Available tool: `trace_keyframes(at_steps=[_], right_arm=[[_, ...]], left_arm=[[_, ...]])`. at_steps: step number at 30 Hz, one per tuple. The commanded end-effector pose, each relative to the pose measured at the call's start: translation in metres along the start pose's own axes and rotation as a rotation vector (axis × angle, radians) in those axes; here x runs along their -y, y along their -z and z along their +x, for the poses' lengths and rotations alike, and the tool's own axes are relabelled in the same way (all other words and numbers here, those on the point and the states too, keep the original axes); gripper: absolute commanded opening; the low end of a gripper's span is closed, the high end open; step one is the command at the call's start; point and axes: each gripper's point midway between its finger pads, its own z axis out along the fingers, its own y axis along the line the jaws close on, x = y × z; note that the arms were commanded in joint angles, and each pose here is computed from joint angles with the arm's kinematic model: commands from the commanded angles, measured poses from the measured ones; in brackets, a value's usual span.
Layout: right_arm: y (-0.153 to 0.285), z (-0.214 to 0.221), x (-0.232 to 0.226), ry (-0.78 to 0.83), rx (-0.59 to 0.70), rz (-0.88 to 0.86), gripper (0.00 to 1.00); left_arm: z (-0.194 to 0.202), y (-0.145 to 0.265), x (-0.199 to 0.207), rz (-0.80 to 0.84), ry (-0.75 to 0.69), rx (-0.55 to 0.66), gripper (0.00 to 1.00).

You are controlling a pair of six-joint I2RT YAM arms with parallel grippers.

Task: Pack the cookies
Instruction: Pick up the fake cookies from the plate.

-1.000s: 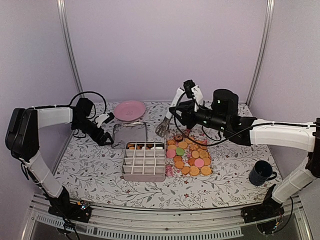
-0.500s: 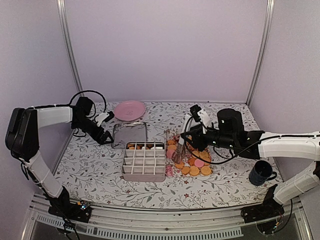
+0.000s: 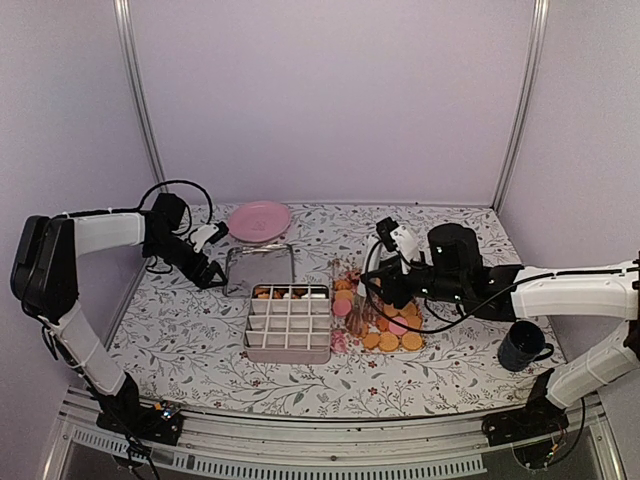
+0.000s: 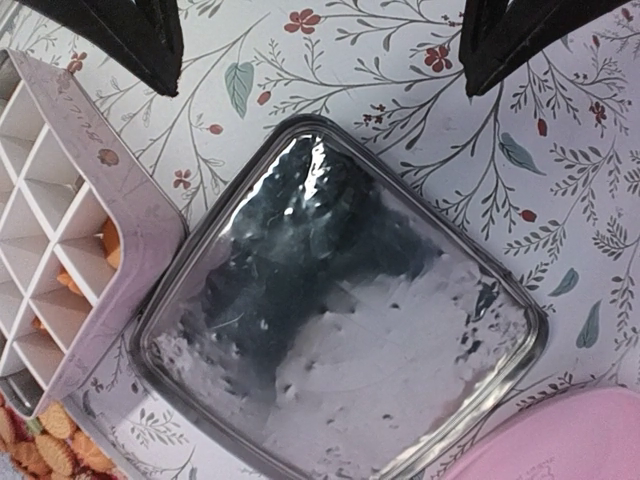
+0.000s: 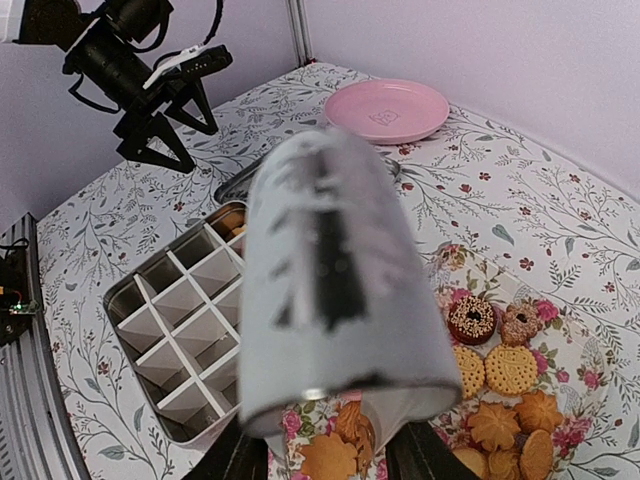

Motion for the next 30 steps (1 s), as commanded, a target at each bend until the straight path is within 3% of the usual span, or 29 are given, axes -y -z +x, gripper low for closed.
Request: trace_keyframes(at_steps=[1, 13, 23, 30], right_arm=[[-0.006, 0.001, 0.003, 0.016, 0.021, 0.030, 0.40], [-0.010, 0.027, 0.003, -0.005, -0.023, 0.036, 0.37], [0.005, -0.015, -0.003, 0.002, 0.059, 0.028, 0.03], [0.017, -0.061, -0.009, 0.028, 0.151, 0.019, 0.00]], left_arm=[[-0.014, 0.008, -0.001, -0.006, -0.015, 0.037, 0.97], [-0.021, 0.012, 0.000, 0.004, -0.016, 0.058, 0.97], [-0.021, 0.010, 0.000, 0.007, -0.014, 0.049, 0.96], [-0.021, 0.010, -0.001, 0.000, -0.020, 0.047, 0.96]])
